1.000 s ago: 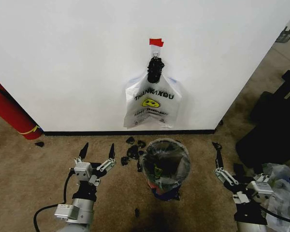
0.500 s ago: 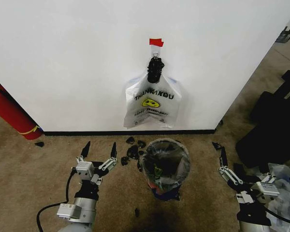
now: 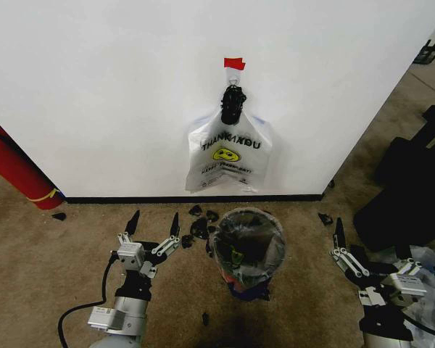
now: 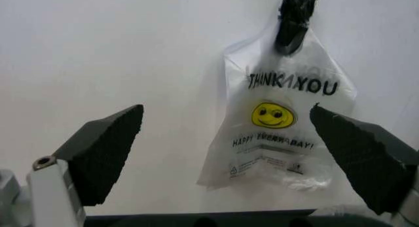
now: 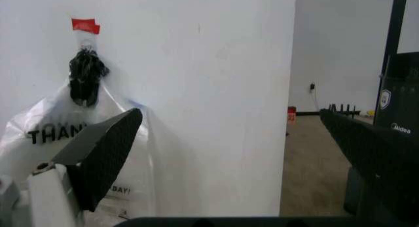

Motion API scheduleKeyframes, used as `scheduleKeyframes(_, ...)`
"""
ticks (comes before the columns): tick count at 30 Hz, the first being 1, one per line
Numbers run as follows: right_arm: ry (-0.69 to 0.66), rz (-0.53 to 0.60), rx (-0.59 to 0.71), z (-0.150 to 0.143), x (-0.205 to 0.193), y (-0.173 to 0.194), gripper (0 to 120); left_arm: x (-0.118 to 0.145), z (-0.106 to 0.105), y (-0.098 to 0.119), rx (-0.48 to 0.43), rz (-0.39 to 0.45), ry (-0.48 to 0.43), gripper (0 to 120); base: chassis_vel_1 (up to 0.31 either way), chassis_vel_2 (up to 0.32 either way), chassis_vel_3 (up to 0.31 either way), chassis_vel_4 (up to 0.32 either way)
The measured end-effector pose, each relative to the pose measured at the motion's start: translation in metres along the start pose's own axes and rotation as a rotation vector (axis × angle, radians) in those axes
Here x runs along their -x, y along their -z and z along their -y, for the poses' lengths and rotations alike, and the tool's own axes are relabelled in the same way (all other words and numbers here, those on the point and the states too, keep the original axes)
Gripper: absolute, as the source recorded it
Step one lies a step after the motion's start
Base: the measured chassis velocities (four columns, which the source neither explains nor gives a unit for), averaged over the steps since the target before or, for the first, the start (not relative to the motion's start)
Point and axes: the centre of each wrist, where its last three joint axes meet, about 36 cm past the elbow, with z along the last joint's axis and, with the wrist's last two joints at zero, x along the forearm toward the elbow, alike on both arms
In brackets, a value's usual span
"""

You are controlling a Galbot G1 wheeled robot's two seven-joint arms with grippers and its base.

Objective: Pick up the garbage bag from the wall and place it over the trash bin.

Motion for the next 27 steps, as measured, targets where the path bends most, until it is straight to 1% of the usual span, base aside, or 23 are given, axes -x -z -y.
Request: scheduleKeyframes(27, 0.008, 0.005, -0.008, -0.0004, -0.0037, -0.0023, 100, -0.0030, -0.0036, -0.0010, 0.016, 0.009, 0.014, 100, 0.000, 0.000, 0.000, 0.000)
